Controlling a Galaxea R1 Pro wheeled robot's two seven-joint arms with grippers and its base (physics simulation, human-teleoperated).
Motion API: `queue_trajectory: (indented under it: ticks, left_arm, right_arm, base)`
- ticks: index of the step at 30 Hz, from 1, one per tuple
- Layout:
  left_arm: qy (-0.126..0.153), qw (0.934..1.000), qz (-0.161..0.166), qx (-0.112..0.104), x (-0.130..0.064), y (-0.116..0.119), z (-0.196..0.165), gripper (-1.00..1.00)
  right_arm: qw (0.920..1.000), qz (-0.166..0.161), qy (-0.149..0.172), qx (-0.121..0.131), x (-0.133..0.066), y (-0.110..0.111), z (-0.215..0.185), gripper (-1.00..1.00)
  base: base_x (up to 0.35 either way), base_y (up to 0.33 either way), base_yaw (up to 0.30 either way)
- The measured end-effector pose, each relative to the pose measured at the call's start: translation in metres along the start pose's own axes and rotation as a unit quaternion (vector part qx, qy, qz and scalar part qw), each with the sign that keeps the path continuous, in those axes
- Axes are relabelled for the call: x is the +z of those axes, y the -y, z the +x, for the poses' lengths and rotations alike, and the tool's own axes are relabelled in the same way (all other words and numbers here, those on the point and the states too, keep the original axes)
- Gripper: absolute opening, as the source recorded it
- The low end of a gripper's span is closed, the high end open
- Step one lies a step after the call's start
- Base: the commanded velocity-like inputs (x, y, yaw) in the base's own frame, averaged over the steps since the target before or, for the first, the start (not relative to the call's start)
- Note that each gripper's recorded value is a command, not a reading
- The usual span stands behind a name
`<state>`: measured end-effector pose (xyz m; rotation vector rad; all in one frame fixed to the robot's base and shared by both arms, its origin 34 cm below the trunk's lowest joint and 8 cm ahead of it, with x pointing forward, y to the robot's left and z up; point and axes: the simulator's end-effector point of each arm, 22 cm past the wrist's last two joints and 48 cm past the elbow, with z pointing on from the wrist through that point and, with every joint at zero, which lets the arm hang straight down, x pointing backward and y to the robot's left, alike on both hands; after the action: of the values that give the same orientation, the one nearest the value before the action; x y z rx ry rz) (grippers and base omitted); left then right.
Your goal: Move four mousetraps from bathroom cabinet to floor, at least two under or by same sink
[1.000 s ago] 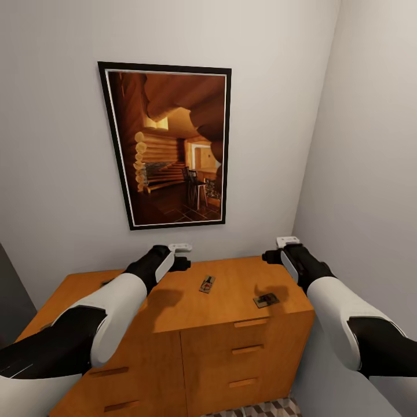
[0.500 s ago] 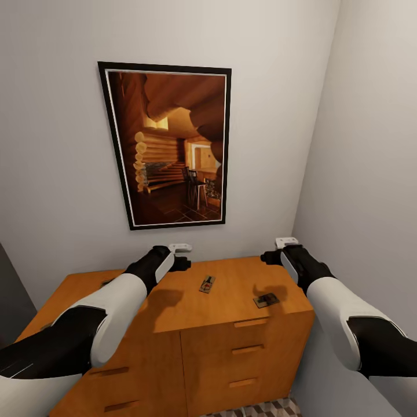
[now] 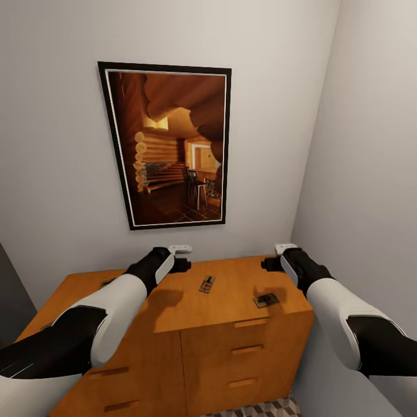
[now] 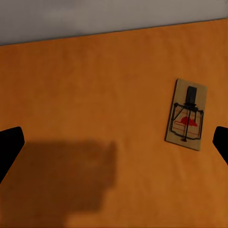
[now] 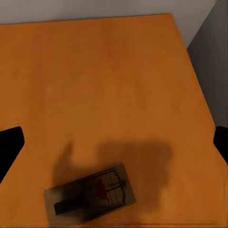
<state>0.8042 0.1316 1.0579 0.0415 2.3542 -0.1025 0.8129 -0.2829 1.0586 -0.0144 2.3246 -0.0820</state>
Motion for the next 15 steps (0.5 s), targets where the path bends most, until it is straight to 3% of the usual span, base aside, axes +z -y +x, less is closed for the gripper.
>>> queue_trajectory:
  ticks: [8,15]
  left_arm:
    - [0.015,0.9999,-0.002,-0.003,0.005,-0.002,0.001,1.00]
    - [0.025,0.9997,-0.004,-0.006,0.009,-0.003,0.004,1.00]
  right_arm:
    - [0.9991,-0.006,-0.040,0.013,-0.001,-0.001,0.017,1.00]
    - [0.9973,-0.024,-0.049,0.050,0.000,-0.008,0.022,1.00]
  base:
    - [0.000,0.000,0.000]
    - [0.000,0.000,0.000]
